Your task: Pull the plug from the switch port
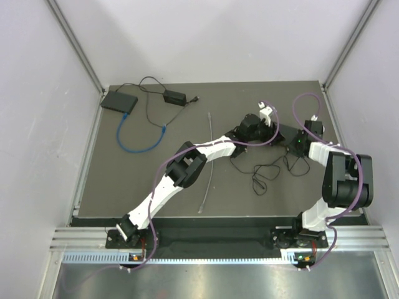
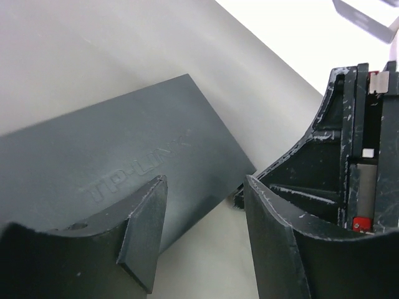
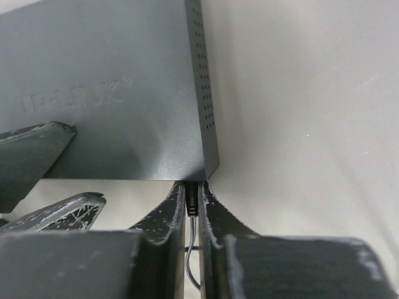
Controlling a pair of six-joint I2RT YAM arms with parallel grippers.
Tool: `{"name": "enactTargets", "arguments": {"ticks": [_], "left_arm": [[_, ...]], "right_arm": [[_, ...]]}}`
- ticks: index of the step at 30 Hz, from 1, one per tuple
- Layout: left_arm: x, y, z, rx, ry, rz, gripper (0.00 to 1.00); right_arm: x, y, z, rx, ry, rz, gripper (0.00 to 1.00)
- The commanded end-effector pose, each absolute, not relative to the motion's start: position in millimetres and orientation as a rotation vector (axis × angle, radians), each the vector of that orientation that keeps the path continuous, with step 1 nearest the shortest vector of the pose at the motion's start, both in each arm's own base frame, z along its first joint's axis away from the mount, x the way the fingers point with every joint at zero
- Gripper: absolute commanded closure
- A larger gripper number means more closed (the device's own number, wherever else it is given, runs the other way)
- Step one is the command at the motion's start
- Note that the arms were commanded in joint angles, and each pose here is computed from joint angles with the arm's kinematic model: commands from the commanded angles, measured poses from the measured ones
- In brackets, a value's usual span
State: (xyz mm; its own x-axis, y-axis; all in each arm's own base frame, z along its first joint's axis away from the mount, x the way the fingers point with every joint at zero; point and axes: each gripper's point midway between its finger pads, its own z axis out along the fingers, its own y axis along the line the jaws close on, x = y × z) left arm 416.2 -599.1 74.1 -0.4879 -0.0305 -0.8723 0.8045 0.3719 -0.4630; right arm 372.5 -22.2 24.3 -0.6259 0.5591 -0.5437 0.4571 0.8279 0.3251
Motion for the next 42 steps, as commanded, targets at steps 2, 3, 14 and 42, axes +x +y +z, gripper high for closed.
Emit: {"name": "enactTargets", "arguments": {"ticks": [2,3,14,42], "left_arm": [[413.4,-605.3,85.1,0.643,1.766,-1.303,0.43],[412.5,-605.5,82.2,0.626,1.782,-1.309,0.43],[406.4,-603.3,87.9,0.626,1.779,-1.328,0.45],[397.6,-592.4,67.5,1.316,1.384,-0.424,0.33]], "right_arm": [[370.1,-14.2,19.7,0.783,2.374,0.31,1.0],[369.8,-12.8,20.1,0.793,2.374,0.356,1.0],[357.2,-25.5,21.6,0.928,2.245,0.804,1.0],[378.8,0.0,42.0,0.529,2.447,0.576,1.0]]}}
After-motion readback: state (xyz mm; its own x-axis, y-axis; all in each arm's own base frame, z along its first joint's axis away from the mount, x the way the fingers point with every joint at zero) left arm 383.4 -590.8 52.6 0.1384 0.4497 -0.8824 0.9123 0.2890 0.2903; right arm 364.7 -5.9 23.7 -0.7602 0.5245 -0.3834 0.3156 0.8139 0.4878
